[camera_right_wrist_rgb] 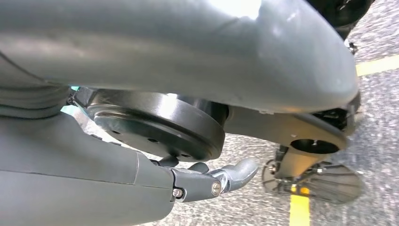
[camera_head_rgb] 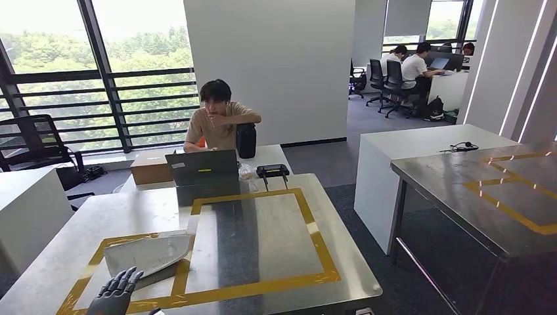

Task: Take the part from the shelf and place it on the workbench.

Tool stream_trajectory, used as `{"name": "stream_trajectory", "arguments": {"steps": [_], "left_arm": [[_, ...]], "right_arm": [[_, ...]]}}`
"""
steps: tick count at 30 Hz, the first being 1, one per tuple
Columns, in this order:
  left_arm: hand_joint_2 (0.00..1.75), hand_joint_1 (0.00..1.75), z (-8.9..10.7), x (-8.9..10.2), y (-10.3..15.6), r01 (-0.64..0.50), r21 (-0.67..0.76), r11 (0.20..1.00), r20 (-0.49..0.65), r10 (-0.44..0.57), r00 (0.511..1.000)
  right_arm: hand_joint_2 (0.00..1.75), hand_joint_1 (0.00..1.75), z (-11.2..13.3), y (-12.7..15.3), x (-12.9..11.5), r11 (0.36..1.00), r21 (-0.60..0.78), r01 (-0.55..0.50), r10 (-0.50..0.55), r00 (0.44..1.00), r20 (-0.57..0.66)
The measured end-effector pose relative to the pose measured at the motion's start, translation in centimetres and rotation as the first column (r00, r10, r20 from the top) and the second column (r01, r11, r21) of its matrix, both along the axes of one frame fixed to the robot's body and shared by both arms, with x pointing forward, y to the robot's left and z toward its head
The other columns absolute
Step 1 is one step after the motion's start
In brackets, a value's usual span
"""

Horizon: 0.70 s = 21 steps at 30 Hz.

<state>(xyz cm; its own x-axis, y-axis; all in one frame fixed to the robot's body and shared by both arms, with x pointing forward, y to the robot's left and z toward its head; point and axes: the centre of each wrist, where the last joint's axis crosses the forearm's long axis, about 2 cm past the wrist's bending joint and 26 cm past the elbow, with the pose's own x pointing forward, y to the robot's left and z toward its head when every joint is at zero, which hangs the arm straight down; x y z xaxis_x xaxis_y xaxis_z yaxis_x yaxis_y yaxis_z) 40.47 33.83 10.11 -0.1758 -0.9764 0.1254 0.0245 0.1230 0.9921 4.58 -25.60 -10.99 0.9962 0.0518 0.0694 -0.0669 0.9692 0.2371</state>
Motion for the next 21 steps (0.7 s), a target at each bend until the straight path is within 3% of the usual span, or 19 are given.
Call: {"name": "stream_trajectory", "arguments": {"steps": [14,17,21], "left_arm": [[0.00,0.00,-0.2,-0.2,-0.1,-0.018,-0.018,1.000,0.000,0.018,1.000],[0.00,0.00,-2.0,-1.7,0.0,-0.001,-0.060,0.998,0.016,0.002,1.000],[0.00,0.00,-5.6,-5.7,-0.1,-0.029,-0.178,0.984,0.084,0.045,0.995]], "right_arm": [[0.00,0.00,0.1,-0.1,0.5,1.000,-0.005,0.002,-0.002,1.000,0.004],[0.00,0.00,0.0,-0.1,0.4,1.000,-0.007,0.019,-0.019,1.000,0.002],[0.00,0.00,0.0,-0.3,-0.2,0.998,-0.022,0.054,-0.054,0.998,-0.032]]}}
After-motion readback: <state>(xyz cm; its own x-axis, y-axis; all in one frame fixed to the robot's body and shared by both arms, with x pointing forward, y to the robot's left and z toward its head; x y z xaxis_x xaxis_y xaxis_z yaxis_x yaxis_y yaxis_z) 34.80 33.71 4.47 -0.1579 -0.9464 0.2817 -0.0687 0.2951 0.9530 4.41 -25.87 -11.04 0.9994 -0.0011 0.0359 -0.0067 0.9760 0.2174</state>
